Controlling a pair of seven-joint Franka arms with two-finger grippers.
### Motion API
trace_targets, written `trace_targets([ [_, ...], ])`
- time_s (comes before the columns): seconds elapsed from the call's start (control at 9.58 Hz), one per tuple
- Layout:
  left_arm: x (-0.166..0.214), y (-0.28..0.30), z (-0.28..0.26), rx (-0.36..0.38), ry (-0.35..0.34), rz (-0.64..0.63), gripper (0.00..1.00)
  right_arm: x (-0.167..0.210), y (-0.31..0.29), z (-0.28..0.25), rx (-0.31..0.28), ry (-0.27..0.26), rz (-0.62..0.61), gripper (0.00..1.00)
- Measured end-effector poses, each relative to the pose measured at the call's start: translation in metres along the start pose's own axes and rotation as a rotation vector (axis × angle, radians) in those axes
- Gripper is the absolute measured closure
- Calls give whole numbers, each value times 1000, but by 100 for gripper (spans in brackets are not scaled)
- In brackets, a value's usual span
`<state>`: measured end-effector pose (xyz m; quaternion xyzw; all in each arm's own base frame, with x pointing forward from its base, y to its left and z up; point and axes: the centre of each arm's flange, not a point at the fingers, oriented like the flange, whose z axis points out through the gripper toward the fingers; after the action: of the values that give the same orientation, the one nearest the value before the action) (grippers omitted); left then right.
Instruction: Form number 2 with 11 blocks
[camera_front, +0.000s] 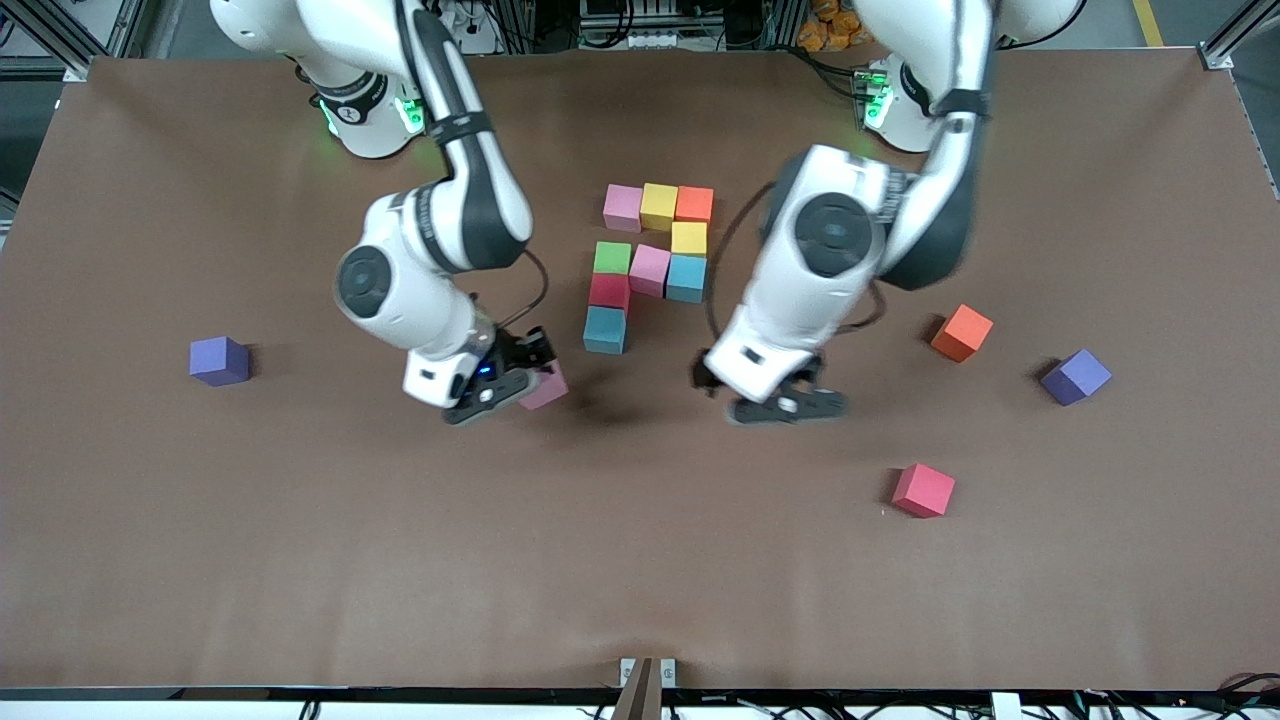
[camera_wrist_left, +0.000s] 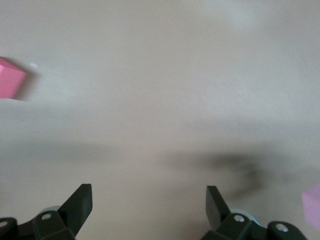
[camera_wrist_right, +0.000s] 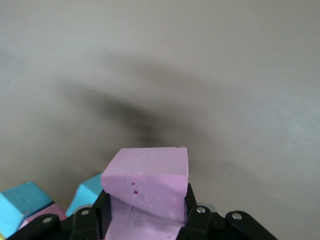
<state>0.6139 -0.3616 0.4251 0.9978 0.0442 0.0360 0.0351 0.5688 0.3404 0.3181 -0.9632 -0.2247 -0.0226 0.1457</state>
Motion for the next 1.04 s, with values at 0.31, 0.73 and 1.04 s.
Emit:
trace_targets([
  [0.31,32,-58,2,60,-5,75,0,12,-80,38,-23,-33,-224,42],
  [0.73,75,-152,22,75,-40,207,0,13,-148,74,-99,-85,-465,42],
  [1.04,93,-184,51,105,-32,354,0,3,-168,101,-119,-143,-674,42],
])
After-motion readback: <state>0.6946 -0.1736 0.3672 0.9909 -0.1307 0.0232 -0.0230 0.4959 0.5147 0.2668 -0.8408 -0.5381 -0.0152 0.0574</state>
